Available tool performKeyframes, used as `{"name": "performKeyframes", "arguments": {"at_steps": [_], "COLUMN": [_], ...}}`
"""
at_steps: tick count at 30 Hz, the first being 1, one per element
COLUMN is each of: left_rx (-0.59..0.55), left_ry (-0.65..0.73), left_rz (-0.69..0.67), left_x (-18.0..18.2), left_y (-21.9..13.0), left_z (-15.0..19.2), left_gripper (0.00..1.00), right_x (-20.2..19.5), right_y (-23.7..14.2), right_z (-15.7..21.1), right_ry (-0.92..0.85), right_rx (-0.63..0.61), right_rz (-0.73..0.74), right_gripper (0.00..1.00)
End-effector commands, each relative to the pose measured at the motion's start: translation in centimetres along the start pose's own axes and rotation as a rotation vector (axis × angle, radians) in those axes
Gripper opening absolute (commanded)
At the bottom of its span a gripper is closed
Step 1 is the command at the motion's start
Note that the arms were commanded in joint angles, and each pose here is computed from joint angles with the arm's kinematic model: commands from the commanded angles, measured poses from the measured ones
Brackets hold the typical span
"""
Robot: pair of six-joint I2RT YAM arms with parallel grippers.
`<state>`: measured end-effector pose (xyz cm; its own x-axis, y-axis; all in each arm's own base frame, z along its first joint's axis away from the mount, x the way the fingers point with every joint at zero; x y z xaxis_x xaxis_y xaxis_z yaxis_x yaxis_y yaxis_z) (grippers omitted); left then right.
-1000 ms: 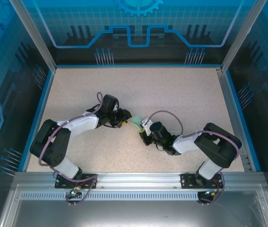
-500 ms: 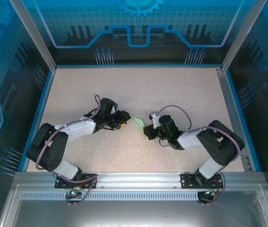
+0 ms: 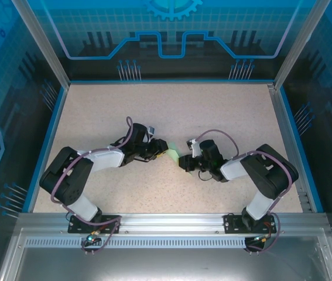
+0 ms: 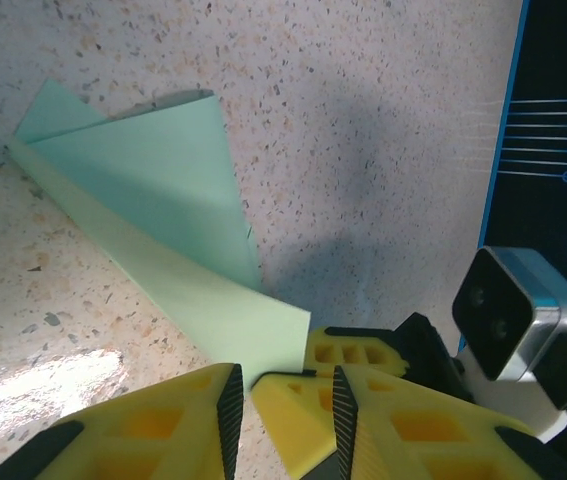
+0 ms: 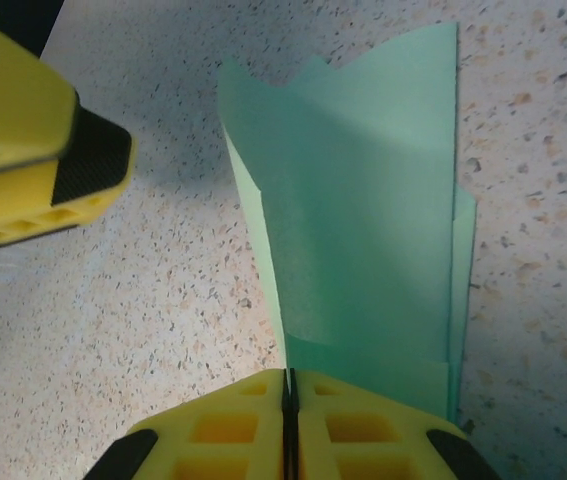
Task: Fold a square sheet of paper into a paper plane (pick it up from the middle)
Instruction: Fold the wing for the fifth time at the center of the table.
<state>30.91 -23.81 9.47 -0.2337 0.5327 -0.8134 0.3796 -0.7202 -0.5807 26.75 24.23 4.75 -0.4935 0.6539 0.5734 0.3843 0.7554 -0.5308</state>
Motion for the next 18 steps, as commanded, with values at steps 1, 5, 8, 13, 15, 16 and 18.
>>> {"name": "performKeyframes", "arguments": {"at_steps": [1, 5, 8, 13, 15, 16, 18], "left_rx": [0.032, 0.037, 0.042, 0.051, 0.059, 0.064, 0.069], "left_ry": [0.046, 0.056, 0.056, 0.061, 0.069, 0.073, 0.083], "left_rz": [0.026, 0.019, 0.016, 0.017, 0.022, 0.023, 0.026], "left_x": [0.1, 0.2, 0.2, 0.1, -0.1, -0.2, -0.3], "left_y": [0.6, 1.0, 1.3, 1.8, 2.0, 2.1, 2.3], "left_z": [0.8, 0.8, 0.7, 0.6, 0.7, 0.7, 0.7], "left_gripper": [0.34, 0.34, 0.33, 0.33, 0.33, 0.33, 0.33], "right_x": [-0.4, -0.9, -1.5, -1.8, -1.9, -1.8, -1.6], "right_y": [0.2, 0.3, 0.3, 0.1, 0.0, -0.1, -0.2], "right_z": [-0.5, -0.5, -0.4, -0.6, -0.7, -0.8, -1.0], "right_ry": [0.055, 0.092, 0.119, 0.143, 0.151, 0.157, 0.167], "right_rx": [0.000, 0.009, 0.009, 0.003, 0.002, 0.003, -0.001], "right_rz": [-0.023, -0.022, -0.014, -0.013, -0.018, -0.026, -0.046], "right_gripper": [0.09, 0.09, 0.09, 0.09, 0.09, 0.09, 0.09]}}
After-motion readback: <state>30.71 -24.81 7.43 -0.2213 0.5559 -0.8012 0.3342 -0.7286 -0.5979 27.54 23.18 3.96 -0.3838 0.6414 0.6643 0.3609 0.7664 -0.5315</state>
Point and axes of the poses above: each hand's point on the last joint's axis, 136 mm out from that joint toward the fingers, its own y axis out along the fingers, its own x axis along the line the jaws close on, z = x × y, the point moved 3 cm from there along -y, back along the fingers, and after that the axes turned 6 degrees about -y, right-handed, at the moved point
